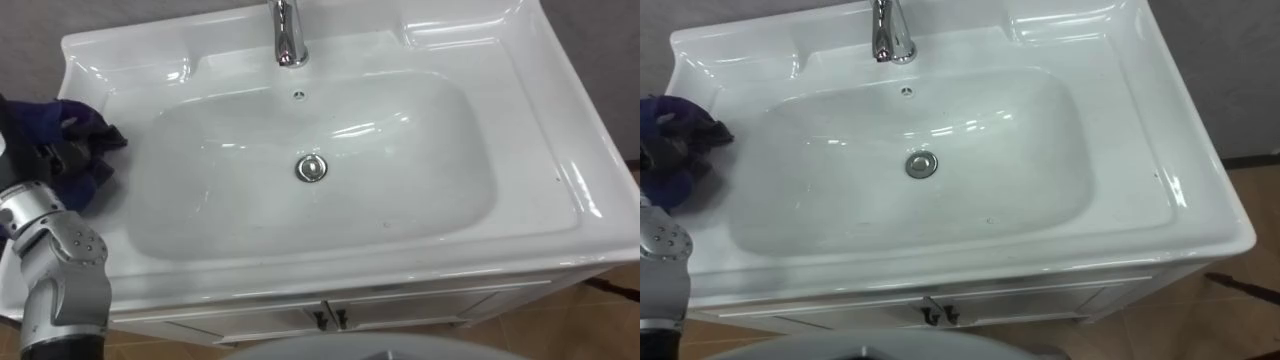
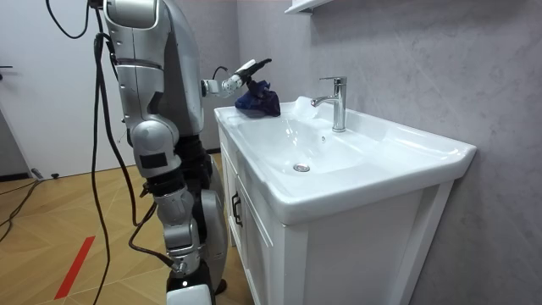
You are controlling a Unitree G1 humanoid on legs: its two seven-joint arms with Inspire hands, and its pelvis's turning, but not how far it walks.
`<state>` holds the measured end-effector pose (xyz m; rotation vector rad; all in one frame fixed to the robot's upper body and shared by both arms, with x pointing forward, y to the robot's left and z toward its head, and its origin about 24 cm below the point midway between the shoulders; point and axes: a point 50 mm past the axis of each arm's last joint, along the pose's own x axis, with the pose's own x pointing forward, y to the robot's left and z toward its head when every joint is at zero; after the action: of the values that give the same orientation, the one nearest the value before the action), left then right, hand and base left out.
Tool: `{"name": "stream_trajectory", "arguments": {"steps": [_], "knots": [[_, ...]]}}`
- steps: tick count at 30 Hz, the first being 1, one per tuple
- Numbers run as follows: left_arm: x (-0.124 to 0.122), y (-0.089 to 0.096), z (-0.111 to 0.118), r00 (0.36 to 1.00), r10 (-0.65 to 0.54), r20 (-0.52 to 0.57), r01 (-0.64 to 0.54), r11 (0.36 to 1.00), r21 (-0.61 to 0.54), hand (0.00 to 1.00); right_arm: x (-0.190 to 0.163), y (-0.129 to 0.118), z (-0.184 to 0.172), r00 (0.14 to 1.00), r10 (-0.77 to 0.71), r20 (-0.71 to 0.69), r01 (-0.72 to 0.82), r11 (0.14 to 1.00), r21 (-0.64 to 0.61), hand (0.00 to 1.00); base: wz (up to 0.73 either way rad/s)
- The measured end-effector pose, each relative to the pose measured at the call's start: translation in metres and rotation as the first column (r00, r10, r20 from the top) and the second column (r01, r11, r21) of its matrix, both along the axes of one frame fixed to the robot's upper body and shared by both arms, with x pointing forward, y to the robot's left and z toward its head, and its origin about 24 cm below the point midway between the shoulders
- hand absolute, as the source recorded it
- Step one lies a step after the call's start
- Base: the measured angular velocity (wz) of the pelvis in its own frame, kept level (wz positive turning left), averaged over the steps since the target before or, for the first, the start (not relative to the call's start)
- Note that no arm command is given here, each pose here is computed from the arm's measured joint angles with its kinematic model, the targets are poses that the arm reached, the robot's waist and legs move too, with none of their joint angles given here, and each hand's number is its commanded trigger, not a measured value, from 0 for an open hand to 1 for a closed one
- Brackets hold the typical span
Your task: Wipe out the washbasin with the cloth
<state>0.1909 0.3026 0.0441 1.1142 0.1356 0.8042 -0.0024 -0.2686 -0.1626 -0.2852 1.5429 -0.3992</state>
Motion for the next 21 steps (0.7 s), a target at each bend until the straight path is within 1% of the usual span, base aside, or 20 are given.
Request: {"name": "stream_trajectory", "arguments": {"steps": [5, 6, 7, 8, 10, 11, 12, 13, 14, 15, 16, 17, 18, 19, 21], "knots": [[0.000, 0.000, -0.003, 0.999, 0.010, 0.033, -0.006, 0.994, -0.110, 0.00, 0.004, 0.001, 0.000, 1.000, 0.004, 0.015, -0.004, 1.000, 0.002, 0.00, 0.03], [-0.001, 0.000, -0.006, 0.999, 0.018, 0.047, -0.010, 0.987, -0.163, 0.00, 0.005, 0.001, 0.000, 1.000, 0.003, 0.019, -0.003, 1.000, 0.002, 0.00, 0.04], [-0.001, -0.001, -0.009, 0.997, 0.030, 0.066, -0.013, 0.971, -0.239, 0.00, 0.008, 0.001, 0.000, 1.000, 0.001, 0.026, -0.002, 1.000, 0.002, 0.00, 0.00], [-0.001, -0.001, -0.010, 0.997, 0.034, 0.074, -0.012, 0.960, -0.280, 0.00, 0.009, 0.001, 0.000, 1.000, -0.002, 0.031, 0.002, 1.000, 0.002, 0.00, 0.00], [-0.002, -0.004, -0.020, 0.993, 0.061, 0.104, -0.006, 0.888, -0.460, 0.00, 0.013, 0.002, 0.000, 0.997, -0.045, 0.059, 0.045, 0.999, 0.008, 0.00, 0.00], [-0.003, -0.005, -0.024, 0.992, 0.068, 0.103, -0.008, 0.867, -0.498, 0.00, 0.015, 0.002, 0.000, 0.997, -0.053, 0.065, 0.052, 0.999, 0.010, 0.00, 0.00], [-0.005, -0.008, -0.033, 0.992, 0.080, 0.094, -0.010, 0.812, -0.584, 0.00, 0.014, 0.003, -0.001, 0.996, -0.064, 0.070, 0.063, 0.998, 0.014, 0.00, 0.00], [-0.007, -0.011, -0.042, 0.992, 0.091, 0.091, -0.006, 0.739, -0.674, 0.00, 0.018, 0.006, -0.001, 0.994, -0.065, 0.089, 0.063, 0.998, 0.023, 0.00, 0.00], [-0.009, -0.012, -0.046, 0.991, 0.098, 0.089, -0.005, 0.700, -0.714, 0.00, 0.020, 0.008, -0.002, 0.993, -0.071, 0.095, 0.068, 0.997, 0.028, 0.00, 0.00], [-0.010, -0.017, -0.051, 0.989, 0.097, 0.110, 0.024, 0.632, -0.774, 0.00, 0.022, 0.010, -0.002, 0.990, -0.093, 0.108, 0.090, 0.995, 0.037, 0.00, 0.00], [-0.008, -0.021, -0.052, 0.985, 0.095, 0.147, 0.067, 0.569, -0.819, 0.00, 0.023, 0.012, -0.003, 0.987, -0.110, 0.115, 0.106, 0.993, 0.044, 0.00, 0.00], [-0.008, -0.022, -0.051, 0.982, 0.096, 0.163, 0.086, 0.544, -0.835, 0.00, 0.024, 0.012, -0.003, 0.986, -0.118, 0.120, 0.113, 0.992, 0.047, 0.00, 0.00], [-0.007, -0.022, -0.052, 0.977, 0.105, 0.185, 0.108, 0.504, -0.857, 0.00, 0.026, 0.012, -0.003, 0.983, -0.129, 0.134, 0.123, 0.991, 0.050, 0.00, 0.00], [-0.008, -0.019, -0.053, 0.975, 0.111, 0.195, 0.120, 0.475, -0.872, 0.00, 0.028, 0.012, -0.002, 0.981, -0.132, 0.143, 0.126, 0.991, 0.051, 0.00, 0.00], [-0.010, -0.017, -0.056, 0.974, 0.113, 0.196, 0.128, 0.443, -0.888, 0.00, 0.029, 0.010, -0.002, 0.978, -0.141, 0.155, 0.135, 0.990, 0.050, 0.00, 0.00]]}}
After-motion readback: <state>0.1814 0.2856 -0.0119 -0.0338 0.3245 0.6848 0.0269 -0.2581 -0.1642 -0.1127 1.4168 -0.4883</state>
